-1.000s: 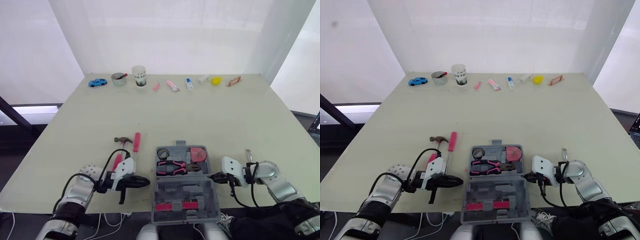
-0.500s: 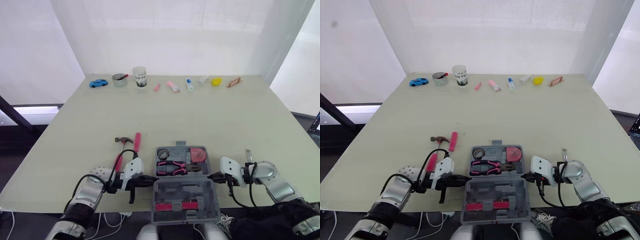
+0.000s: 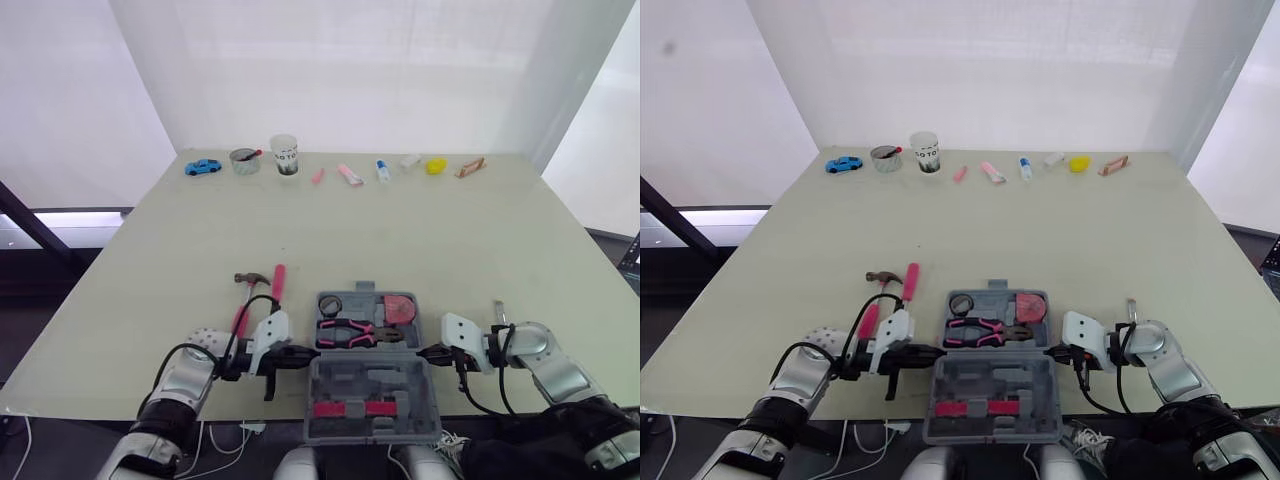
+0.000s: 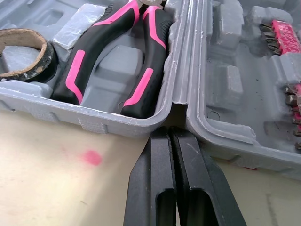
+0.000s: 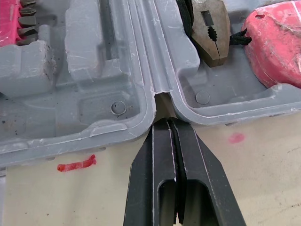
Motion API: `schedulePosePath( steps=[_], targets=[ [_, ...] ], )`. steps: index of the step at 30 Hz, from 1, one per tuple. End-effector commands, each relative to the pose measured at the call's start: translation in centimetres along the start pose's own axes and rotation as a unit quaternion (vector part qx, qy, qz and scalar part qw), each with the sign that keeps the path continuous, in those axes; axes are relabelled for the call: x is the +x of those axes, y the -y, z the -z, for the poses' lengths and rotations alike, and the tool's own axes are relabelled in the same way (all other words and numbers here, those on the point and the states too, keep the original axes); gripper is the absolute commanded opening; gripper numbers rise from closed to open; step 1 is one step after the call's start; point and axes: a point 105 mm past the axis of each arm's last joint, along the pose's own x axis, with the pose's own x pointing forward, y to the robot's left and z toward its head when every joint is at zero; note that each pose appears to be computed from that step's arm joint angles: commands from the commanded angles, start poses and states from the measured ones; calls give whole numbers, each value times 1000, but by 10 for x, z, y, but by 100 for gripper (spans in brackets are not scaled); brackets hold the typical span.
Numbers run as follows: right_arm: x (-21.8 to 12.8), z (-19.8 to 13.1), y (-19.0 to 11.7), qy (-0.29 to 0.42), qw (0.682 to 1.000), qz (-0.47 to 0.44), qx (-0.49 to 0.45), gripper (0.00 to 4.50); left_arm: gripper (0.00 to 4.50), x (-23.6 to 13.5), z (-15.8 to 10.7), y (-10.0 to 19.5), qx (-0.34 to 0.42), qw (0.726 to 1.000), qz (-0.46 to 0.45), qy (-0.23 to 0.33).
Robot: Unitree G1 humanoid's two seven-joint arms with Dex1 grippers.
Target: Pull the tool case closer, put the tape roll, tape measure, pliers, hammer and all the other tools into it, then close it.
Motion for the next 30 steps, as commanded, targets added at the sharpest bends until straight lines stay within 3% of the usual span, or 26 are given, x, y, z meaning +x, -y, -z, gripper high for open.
schedulePosePath(
  steps=[1, 30],
  targets=[
    [4, -23, 4, 35, 999, -6, -14, 1, 13, 10, -3, 3, 12, 1000, 14, -1],
    [14, -28, 34, 28, 999, 36, -17, 1, 13, 16, -31, -35, 38, 999, 12, -13]
  ],
)
